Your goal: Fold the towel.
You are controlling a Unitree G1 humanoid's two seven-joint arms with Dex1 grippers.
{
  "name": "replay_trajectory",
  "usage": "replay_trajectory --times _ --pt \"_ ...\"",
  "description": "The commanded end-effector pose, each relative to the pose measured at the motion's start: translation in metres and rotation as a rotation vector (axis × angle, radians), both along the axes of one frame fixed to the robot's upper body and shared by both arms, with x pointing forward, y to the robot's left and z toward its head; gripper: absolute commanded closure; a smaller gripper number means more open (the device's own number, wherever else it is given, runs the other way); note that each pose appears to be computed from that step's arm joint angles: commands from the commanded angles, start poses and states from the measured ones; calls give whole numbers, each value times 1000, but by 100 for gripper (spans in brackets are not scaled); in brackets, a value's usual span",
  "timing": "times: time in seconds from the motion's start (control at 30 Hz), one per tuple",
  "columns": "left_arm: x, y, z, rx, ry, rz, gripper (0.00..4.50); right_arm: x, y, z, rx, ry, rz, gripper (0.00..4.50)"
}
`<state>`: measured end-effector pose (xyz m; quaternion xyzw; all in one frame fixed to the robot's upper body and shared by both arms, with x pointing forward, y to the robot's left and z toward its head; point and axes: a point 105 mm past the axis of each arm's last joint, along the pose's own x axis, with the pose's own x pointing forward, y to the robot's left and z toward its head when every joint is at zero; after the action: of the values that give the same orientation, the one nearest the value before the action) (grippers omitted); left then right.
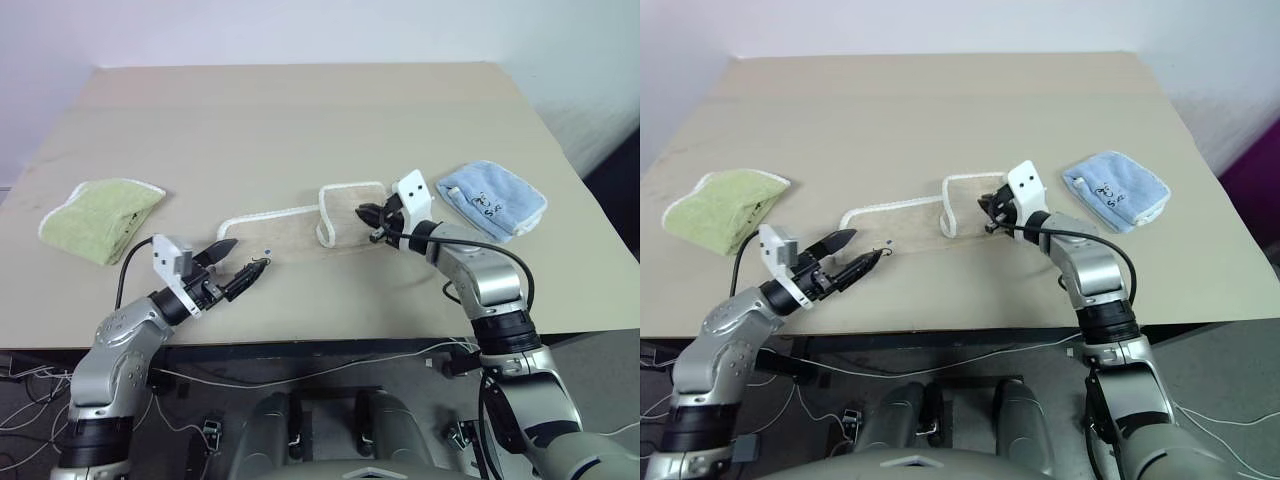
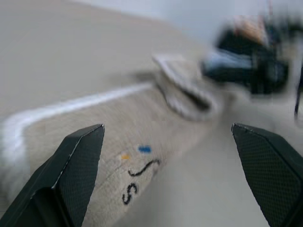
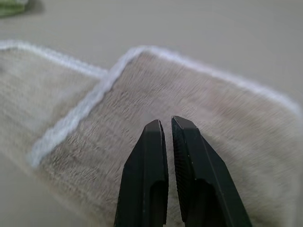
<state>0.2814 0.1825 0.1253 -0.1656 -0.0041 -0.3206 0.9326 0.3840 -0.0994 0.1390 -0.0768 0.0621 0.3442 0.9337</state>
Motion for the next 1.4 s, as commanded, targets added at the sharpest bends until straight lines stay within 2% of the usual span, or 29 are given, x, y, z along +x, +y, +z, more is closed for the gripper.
replay_trajectory --times 0.03,0.17,0.37,0.47,0.53,0.67,0.8,1.0,1.17,1.4 --pt "-12 8 11 -139 54 82 0 1 6 23 27 -93 17 414" --pt "-25 11 5 -294 142 160 0 5 11 21 -4 -125 39 414" --pt "-29 10 -5 -388 243 254 0 15 19 -40 -62 41 25 414" --pt "-29 11 -8 -442 299 297 0 17 17 -52 -57 75 8 414" --pt "-30 10 -10 -472 338 313 0 17 17 -48 -40 64 15 414" --pt "-29 10 -22 -523 439 364 0 12 20 -16 36 -31 66 414" --pt "-30 6 -29 -604 526 395 0 6 10 26 80 -152 107 414" --pt "-21 5 -39 -685 629 426 0 2 -3 59 98 -244 103 414" --pt "0 -12 -38 -690 665 377 0 3 -6 75 135 -278 88 414" --pt "17 -38 -33 -666 701 296 0 1 -4 77 136 -288 84 414"
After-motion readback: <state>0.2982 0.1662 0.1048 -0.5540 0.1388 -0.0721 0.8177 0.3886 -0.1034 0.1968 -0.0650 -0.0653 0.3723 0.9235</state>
